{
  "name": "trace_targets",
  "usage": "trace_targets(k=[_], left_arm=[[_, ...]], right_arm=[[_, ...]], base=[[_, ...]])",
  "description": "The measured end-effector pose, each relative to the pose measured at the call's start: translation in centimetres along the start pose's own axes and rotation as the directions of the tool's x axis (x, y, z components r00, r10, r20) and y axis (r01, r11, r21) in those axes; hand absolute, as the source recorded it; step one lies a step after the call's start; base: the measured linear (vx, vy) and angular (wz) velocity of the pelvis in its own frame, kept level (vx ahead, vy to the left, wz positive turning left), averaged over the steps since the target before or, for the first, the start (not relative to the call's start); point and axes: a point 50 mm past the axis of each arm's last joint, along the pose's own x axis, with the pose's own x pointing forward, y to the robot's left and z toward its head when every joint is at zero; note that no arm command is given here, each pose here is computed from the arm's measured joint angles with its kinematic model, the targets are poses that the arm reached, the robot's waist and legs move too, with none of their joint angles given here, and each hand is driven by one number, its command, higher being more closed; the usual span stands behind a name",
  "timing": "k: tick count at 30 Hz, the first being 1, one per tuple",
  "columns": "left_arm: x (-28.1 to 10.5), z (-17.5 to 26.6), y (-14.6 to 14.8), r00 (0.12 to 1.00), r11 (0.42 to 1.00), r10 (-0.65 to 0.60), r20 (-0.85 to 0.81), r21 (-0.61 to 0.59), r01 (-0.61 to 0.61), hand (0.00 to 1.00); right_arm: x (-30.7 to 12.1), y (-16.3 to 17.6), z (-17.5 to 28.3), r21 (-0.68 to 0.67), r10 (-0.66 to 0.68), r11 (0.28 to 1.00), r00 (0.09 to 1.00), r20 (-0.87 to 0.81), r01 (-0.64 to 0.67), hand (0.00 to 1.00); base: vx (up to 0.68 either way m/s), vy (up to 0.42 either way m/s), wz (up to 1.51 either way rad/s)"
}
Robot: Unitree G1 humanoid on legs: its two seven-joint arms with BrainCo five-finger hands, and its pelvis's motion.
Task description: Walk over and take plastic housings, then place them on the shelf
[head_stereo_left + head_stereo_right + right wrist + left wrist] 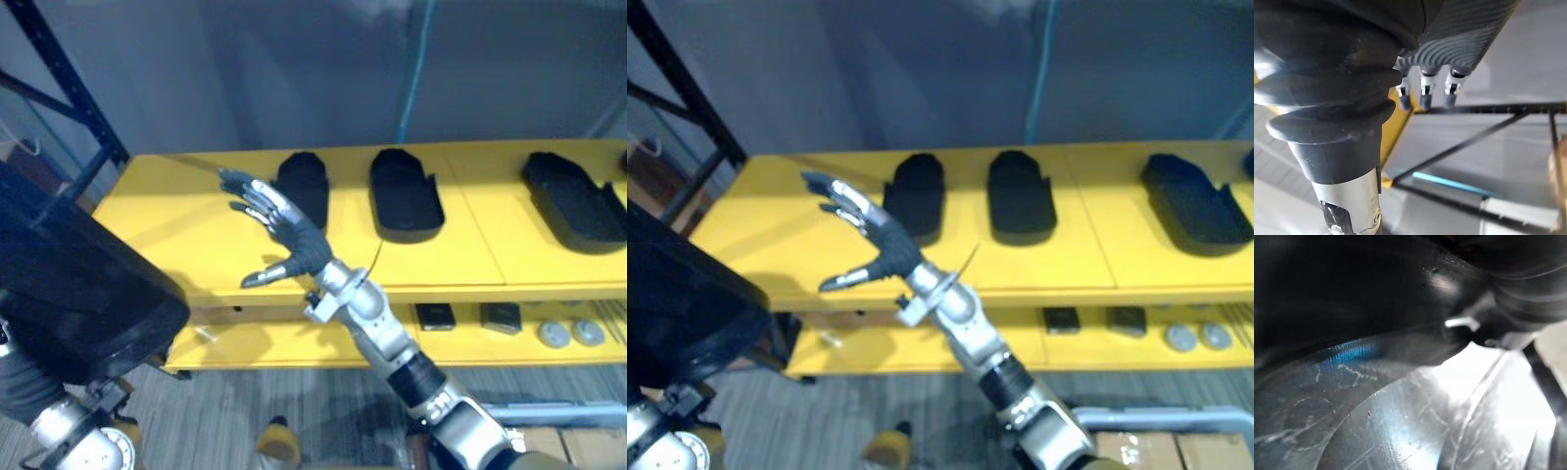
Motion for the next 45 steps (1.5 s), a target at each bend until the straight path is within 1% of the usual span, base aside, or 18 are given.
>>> trace_targets(k=[5, 9, 12, 15, 23, 27, 29, 31, 32, 34, 37, 38, 39, 41, 42, 43, 44, 45], left_arm=[[1.5, 1.2, -2.4, 0.987, 0.99, -0.095, 0.128, -0.088, 0.106, 1.0], [2.2, 1.0, -3.9, 0.97, 0.977, -0.187, 0.158, -0.077, 0.201, 1.0], [3.4, -0.8, -5.2, 0.979, 0.981, -0.173, 0.11, -0.068, 0.181, 1.0], [2.6, -2.5, -5.6, 0.985, 0.983, -0.174, -0.009, -0.061, 0.173, 1.0], [2.1, -0.9, -7.6, 0.965, 0.959, -0.254, 0.067, -0.11, 0.26, 1.0], [2.9, -0.6, -7.4, 0.958, 0.96, -0.272, 0.089, -0.052, 0.277, 1.0], [4.1, -0.8, -6.6, 0.956, 0.961, -0.274, 0.108, 0.079, 0.266, 1.0], [6.0, -1.5, -5.4, 0.955, 0.943, -0.275, 0.112, 0.225, 0.245, 1.0], [7.9, -2.6, -4.4, 0.959, 0.917, -0.269, 0.088, 0.327, 0.227, 1.0], [9.6, -3.8, -3.4, 0.967, 0.888, -0.251, 0.051, 0.408, 0.209, 1.0], [14.3, -6.5, -0.1, 0.982, 0.792, -0.18, -0.056, 0.584, 0.178, 1.0], [15.7, -7.0, 1.2, 0.983, 0.759, -0.153, -0.096, 0.626, 0.18, 1.0], [16.3, -7.2, 1.8, 0.983, 0.742, -0.142, -0.114, 0.645, 0.182, 1.0], [18.6, -7.6, 3.7, 0.974, 0.673, -0.118, -0.191, 0.706, 0.22, 1.0], [19.0, -7.7, 4.2, 0.971, 0.659, -0.109, -0.212, 0.715, 0.231, 1.0], [19.5, -8.1, 5.0, 0.959, 0.65, -0.094, -0.267, 0.714, 0.262, 1.0], [19.7, -8.3, 5.4, 0.952, 0.646, -0.086, -0.294, 0.711, 0.278, 1.0], [19.8, -8.8, 5.9, 0.937, 0.635, -0.077, -0.341, 0.708, 0.31, 1.0]], right_arm=[[-3.2, -1.8, -1.3, -0.034, -0.15, 0.988, 0.986, -0.078, 0.148, 0.0], [-4.1, -1.8, -1.6, -0.025, -0.18, 0.984, 0.979, -0.091, 0.178, 0.0], [-3.4, -1.0, -0.2, -0.003, -0.134, 0.991, 0.991, -0.017, 0.134, 0.0], [-3.4, -1.0, 0.2, -0.012, -0.114, 0.993, 0.993, 0.008, 0.114, 0.0], [-6.1, -4.8, 1.9, -0.101, -0.354, 0.928, 0.934, 0.051, 0.357, 0.0], [-7.6, -4.0, 3.6, -0.101, -0.452, 0.879, 0.883, 0.128, 0.465, 0.0], [-8.2, -4.3, 4.6, -0.114, -0.509, 0.84, 0.843, 0.174, 0.531, 0.0], [-9.9, -5.4, 6.1, -0.146, -0.599, 0.758, 0.767, 0.231, 0.636, 0.0], [-11.5, -6.3, 7.0, -0.175, -0.671, 0.675, 0.695, 0.259, 0.717, 0.0], [-13.0, -7.1, 7.8, -0.216, -0.713, 0.606, 0.643, 0.279, 0.766, 0.0], [-17.4, -8.6, 9.2, -0.377, -0.802, 0.385, 0.507, 0.314, 0.842, 0.0], [-19.0, -9.1, 9.6, -0.441, -0.831, 0.295, 0.456, 0.318, 0.847, 0.0], [-20.0, -9.3, 9.9, -0.471, -0.845, 0.246, 0.425, 0.324, 0.847, 0.0], [-24.0, -10.3, 11.1, -0.555, -0.885, 0.044, 0.29, 0.363, 0.83, 0.0], [-25.0, -10.6, 11.3, -0.573, -0.894, -0.008, 0.25, 0.371, 0.82, 0.0], [-27.3, -11.1, 11.6, -0.61, -0.914, -0.106, 0.164, 0.37, 0.785, 0.0], [-28.4, -11.3, 11.6, -0.622, -0.922, -0.147, 0.122, 0.369, 0.769, 0.0], [-30.9, -11.6, 11.4, -0.654, -0.937, -0.218, 0.032, 0.348, 0.724, 0.0]], base=[[0.03, 0.091, 0.11], [-0.02, 0.037, -0.06], [-0.1, -0.098, 0.15], [0.03, -0.146, 0.35], [0.14, -0.018, 0.37], [0.12, 0.026, -0.29], [0.06, -0.02, -0.29], [0.03, -0.026, -0.39], [0.01, -0.007, -0.35], [0.0, 0.007, -0.28], [-0.02, 0.024, -0.32], [-0.04, 0.033, -0.28], [-0.05, 0.032, -0.21], [-0.06, 0.037, -0.25], [-0.07, 0.025, -0.29], [-0.08, 0.013, -0.18], [-0.09, 0.016, -0.24], [-0.1, 0.028, -0.33]])
